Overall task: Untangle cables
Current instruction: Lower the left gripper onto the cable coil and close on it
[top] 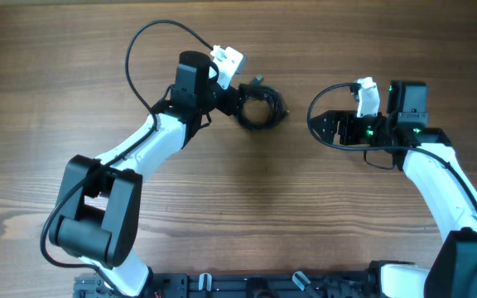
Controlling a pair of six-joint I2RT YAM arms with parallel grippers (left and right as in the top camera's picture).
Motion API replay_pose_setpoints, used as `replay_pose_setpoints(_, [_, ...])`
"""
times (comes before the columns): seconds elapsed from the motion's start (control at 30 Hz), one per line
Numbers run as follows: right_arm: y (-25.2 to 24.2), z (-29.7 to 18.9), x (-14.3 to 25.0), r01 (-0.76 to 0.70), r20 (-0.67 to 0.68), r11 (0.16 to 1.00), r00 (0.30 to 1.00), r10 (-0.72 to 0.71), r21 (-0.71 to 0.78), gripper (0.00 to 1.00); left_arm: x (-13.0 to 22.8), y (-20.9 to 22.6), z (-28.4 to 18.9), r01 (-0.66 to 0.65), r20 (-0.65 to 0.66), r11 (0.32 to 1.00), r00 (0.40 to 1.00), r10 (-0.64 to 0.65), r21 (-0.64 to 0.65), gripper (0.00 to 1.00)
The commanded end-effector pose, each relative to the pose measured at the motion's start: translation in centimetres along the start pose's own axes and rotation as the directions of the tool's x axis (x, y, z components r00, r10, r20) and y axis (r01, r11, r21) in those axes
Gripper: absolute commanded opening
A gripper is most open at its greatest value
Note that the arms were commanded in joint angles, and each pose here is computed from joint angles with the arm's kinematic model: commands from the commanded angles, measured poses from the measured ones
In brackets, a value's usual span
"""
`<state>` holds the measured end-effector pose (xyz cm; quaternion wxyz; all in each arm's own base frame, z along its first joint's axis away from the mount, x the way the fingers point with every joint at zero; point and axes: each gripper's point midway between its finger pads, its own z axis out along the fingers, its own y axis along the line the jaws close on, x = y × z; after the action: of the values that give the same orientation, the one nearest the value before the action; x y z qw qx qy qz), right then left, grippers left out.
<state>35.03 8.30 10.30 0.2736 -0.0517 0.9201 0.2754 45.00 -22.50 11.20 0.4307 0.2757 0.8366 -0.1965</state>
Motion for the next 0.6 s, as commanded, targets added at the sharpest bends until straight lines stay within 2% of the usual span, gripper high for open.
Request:
replay_pose_setpoints(0.0, [0.4, 0.1, -0.1, 0.002, -0.003, 1.000, 1.000, -0.002, -0.027, 1.00, 1.3, 0.1, 1.0, -0.067, -0.036, 0.998, 0.997, 0.067, 0.014, 0.82])
replay_pose_setpoints(0.1, [0.4, 0.1, -0.1, -0.020, -0.003, 0.999, 1.000, 0.020, -0.027, 1.00, 4.0, 1.6, 3.2, 0.025, -0.179, 1.000, 0.984, -0.022, 0.016, 0.84])
replay_pose_setpoints(0.17, [0.4, 0.1, -0.1, -0.021, -0.004, 0.999, 1.000, 0.021, -0.026, 1.00, 4.0, 2.5, 4.0, 0.053, -0.218, 0.999, 0.975, -0.049, 0.010, 0.85])
replay_pose_setpoints(0.37, [0.4, 0.1, -0.2, -0.017, 0.000, 1.000, 1.000, 0.017, -0.026, 1.00, 0.2, 4.2, 4.1, 0.051, -0.165, 0.998, 0.985, -0.054, -0.022, 0.87])
replay_pose_setpoints(0.57, [0.4, 0.1, -0.2, -0.016, 0.002, 1.000, 1.000, 0.016, -0.026, 1.00, 2.3, 3.4, 4.2, 0.066, -0.238, 0.998, 0.969, -0.062, 0.007, 0.80])
